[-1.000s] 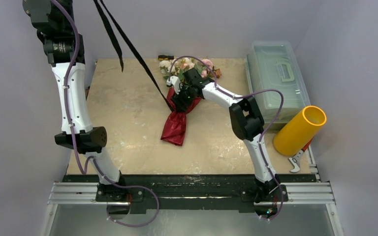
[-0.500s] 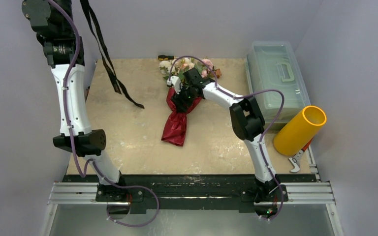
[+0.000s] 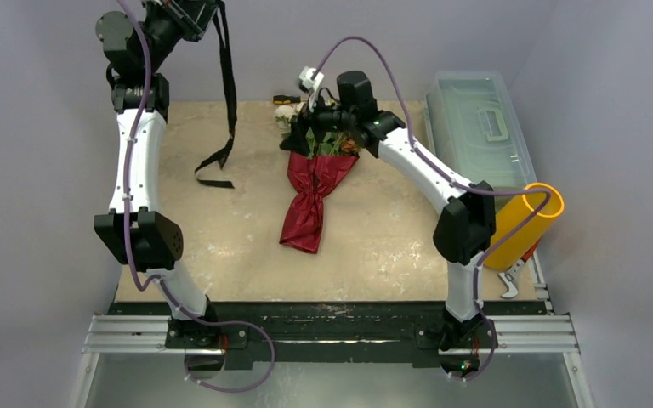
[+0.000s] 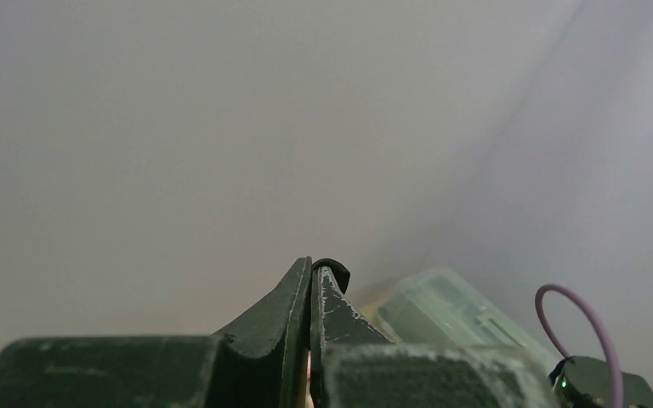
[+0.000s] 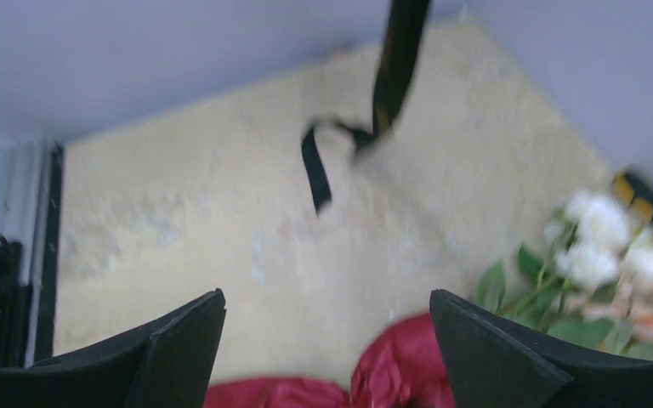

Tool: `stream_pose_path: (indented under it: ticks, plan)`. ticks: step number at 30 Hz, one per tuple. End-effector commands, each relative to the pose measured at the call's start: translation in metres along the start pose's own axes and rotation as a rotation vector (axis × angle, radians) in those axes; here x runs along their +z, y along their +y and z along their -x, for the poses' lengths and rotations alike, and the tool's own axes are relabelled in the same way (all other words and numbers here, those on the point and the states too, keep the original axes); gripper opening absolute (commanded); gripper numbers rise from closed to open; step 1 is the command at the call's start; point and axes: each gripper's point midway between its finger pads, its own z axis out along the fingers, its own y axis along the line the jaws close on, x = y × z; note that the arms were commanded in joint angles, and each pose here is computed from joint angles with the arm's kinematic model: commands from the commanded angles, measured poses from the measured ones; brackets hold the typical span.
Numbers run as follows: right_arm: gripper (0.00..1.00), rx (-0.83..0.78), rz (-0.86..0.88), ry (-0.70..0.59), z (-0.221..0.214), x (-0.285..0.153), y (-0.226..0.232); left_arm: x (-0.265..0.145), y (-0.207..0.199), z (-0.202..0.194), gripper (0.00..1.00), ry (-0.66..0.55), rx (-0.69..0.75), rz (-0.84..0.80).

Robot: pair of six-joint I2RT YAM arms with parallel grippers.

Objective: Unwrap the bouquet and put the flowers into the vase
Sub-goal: Place the ribbon at the center of the board.

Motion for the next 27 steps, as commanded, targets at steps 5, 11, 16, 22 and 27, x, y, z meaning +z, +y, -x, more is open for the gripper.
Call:
stream_pose_path:
  ticks: [5,11,16,22,27]
  plan:
    - [0.98,-0.087,0.151,-0.516,0.164,-0.042,0.045,-0.018,-0.102,0.045,0.0,-0.054,-0.181,-0.384]
    - [0.98,-0.135,0.202,-0.593,0.186,-0.029,0.044,-0.021,-0.127,0.044,0.0,-0.036,-0.211,-0.475]
    - [0.86,-0.139,0.257,-0.592,0.181,-0.008,0.05,-0.021,-0.139,0.051,0.0,-0.05,-0.192,-0.497]
    - [0.55,-0.11,0.257,-0.537,0.149,0.009,0.045,-0.019,-0.138,0.061,0.0,-0.074,-0.129,-0.445]
    - [0.3,-0.074,0.271,-0.474,0.116,0.015,0.049,-0.017,-0.123,0.068,0.0,-0.111,-0.093,-0.342]
